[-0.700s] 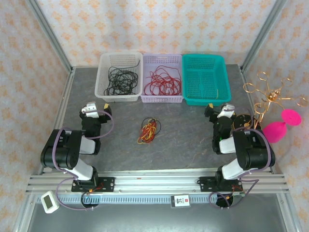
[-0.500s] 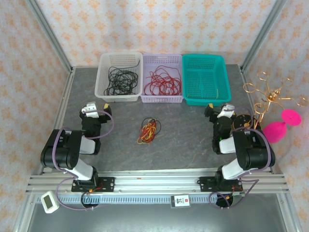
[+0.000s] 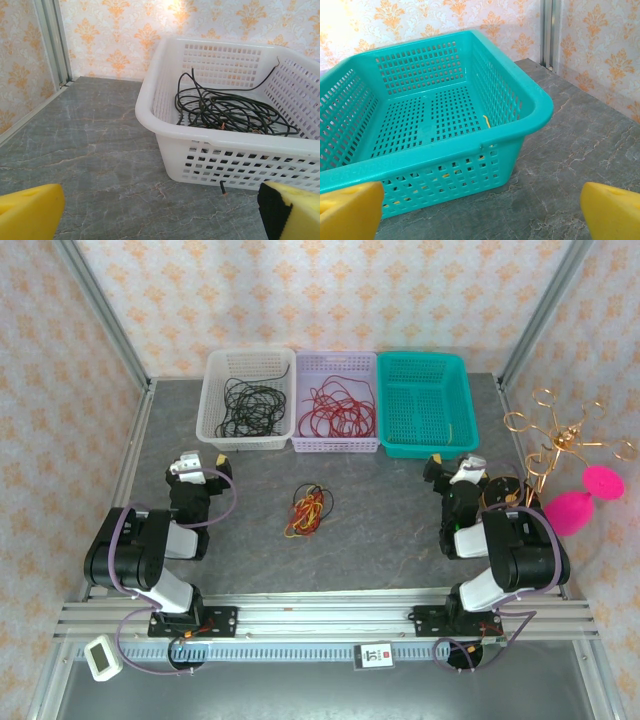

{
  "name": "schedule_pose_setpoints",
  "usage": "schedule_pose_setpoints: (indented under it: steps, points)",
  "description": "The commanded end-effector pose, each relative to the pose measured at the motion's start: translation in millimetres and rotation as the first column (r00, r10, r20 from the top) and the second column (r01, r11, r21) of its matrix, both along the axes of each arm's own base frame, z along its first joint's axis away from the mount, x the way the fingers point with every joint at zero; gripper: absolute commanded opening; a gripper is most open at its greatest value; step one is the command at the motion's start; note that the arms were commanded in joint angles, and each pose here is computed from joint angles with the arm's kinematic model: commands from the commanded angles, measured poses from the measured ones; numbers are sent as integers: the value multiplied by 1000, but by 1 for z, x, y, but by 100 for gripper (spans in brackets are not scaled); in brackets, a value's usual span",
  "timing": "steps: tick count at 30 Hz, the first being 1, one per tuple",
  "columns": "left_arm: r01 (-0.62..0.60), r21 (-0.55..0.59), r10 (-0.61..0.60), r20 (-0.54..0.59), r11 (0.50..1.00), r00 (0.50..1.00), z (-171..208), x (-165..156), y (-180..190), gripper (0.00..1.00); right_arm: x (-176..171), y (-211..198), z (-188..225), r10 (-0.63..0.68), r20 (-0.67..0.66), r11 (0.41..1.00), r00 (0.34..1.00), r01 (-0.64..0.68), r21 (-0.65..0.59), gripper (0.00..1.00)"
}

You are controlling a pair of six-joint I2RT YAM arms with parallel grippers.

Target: Untangle the cables

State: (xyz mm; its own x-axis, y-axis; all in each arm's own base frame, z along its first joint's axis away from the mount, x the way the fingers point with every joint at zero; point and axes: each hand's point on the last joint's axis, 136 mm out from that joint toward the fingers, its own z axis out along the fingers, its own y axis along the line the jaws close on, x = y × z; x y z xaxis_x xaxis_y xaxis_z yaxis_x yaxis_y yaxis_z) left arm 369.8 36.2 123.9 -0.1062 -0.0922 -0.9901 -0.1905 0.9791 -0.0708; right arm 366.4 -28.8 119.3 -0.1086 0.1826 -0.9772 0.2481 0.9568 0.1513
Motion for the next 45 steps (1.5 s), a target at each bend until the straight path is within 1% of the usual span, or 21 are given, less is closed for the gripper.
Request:
schedule_pose_setpoints:
  steps: [1, 27, 29, 31, 33, 35, 37, 38, 39, 41, 43, 45]
  points:
    - [0, 7, 0, 41, 1000, 999, 11, 1, -1, 100, 2, -2, 7, -20, 28, 1000, 999, 20, 0, 100]
    - [-9, 4, 9, 39, 1000, 999, 11, 2, 0, 100, 0, 0, 10, -7, 37, 1000, 999, 7, -4, 100]
    - [-23, 8, 22, 56, 1000, 998, 14, -4, 1, 100, -3, 9, 17, 28, 48, 999, 998, -26, -36, 100]
    - [-46, 29, 43, 91, 999, 995, 24, -14, -2, 99, -9, 9, 28, -2, 65, 999, 998, 5, -46, 100]
    - [-90, 41, 86, 109, 995, 990, 34, -21, -1, 100, -8, 7, 31, -31, 21, 999, 999, 31, -9, 100]
    - [-126, 32, 122, 97, 991, 988, 40, -24, 1, 100, -6, 4, 38, -65, -18, 996, 998, 66, 51, 99]
    - [-145, -12, 146, 50, 989, 988, 39, -24, 1, 100, -10, 2, 48, -96, -31, 986, 995, 99, 130, 96]
    - [-141, -37, 142, 36, 989, 989, 41, -23, 0, 100, -14, 0, 49, -117, -38, 976, 992, 122, 181, 96]
    - [-100, -26, 100, 7, 995, 995, 41, -22, -7, 99, -17, 1, 52, -126, -47, 962, 991, 133, 237, 96]
    - [-18, -9, 17, -30, 1000, 999, 41, -22, -20, 99, -18, 16, 55, -44, -83, 950, 996, 67, 304, 92]
    - [-22, -62, 19, -56, 998, 998, 49, -22, -21, 99, -18, 42, 57, 90, -121, 931, 989, -41, 363, 86]
    - [14, -132, -25, -78, 991, 997, 54, -19, -30, 98, -21, 71, 51, 218, -186, 918, 958, -136, 372, 80]
